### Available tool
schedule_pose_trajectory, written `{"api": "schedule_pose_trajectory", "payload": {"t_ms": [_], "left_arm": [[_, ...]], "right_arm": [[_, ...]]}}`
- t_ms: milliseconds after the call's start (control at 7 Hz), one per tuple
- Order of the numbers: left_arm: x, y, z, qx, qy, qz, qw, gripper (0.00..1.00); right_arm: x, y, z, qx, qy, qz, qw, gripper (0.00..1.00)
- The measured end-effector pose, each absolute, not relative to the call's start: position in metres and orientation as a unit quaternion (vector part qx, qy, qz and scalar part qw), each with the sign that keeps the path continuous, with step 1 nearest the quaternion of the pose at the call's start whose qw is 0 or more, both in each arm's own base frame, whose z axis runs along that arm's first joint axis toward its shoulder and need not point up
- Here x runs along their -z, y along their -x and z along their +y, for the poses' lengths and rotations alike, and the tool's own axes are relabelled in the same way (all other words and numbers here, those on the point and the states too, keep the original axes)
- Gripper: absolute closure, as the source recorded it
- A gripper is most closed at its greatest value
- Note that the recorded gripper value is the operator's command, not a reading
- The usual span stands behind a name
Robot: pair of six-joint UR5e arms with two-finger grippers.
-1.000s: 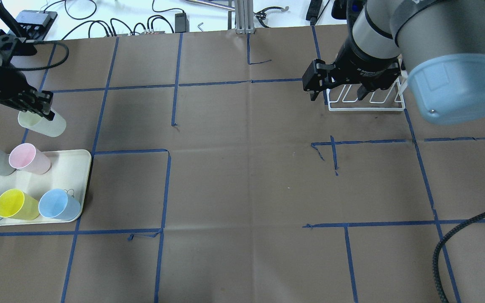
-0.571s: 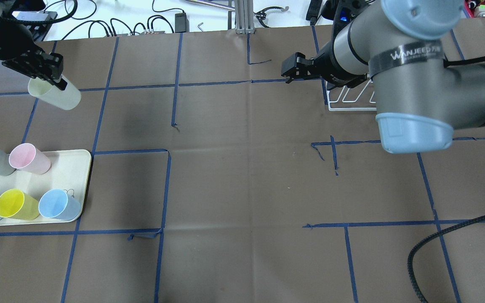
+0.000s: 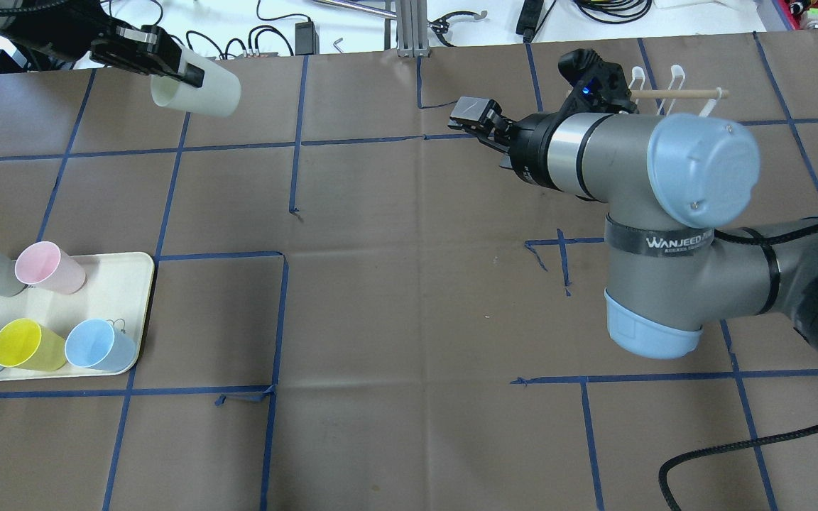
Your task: Transfer IKEA cup to right arm and place on rack
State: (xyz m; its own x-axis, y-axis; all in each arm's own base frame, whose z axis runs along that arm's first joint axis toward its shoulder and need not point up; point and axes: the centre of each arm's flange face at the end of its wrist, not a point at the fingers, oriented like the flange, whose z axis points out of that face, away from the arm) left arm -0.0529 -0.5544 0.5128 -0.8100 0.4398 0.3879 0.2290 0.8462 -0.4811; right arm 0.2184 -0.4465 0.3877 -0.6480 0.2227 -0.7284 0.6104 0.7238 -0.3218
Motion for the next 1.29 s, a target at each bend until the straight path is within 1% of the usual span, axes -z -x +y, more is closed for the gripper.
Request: {"api": "schedule_pose_trajectory", "payload": {"t_ms": [286, 571, 1000, 1286], "left_arm": [[-0.489, 0.074, -0.536, -0.33, 0.228, -0.867, 0.296, 1.0], [-0.439, 0.091, -0.513, -0.418, 0.275, -0.8, 0.329, 1.0], [-0.38, 0.108, -0.472, -0.483, 0.323, -0.739, 0.341, 1.0], [-0.361, 0.122, -0.456, -0.5, 0.342, -0.708, 0.362, 1.0]], "right_arm": [[-0.372, -0.227, -0.428, 0.275, -0.33, 0.797, 0.424, 0.0], [-0.358, -0.248, -0.42, 0.243, -0.384, 0.753, 0.476, 0.0], [-0.368, -0.262, -0.425, 0.27, -0.41, 0.718, 0.493, 0.0], [-0.355, -0.276, -0.424, 0.228, -0.463, 0.693, 0.504, 0.0]]}}
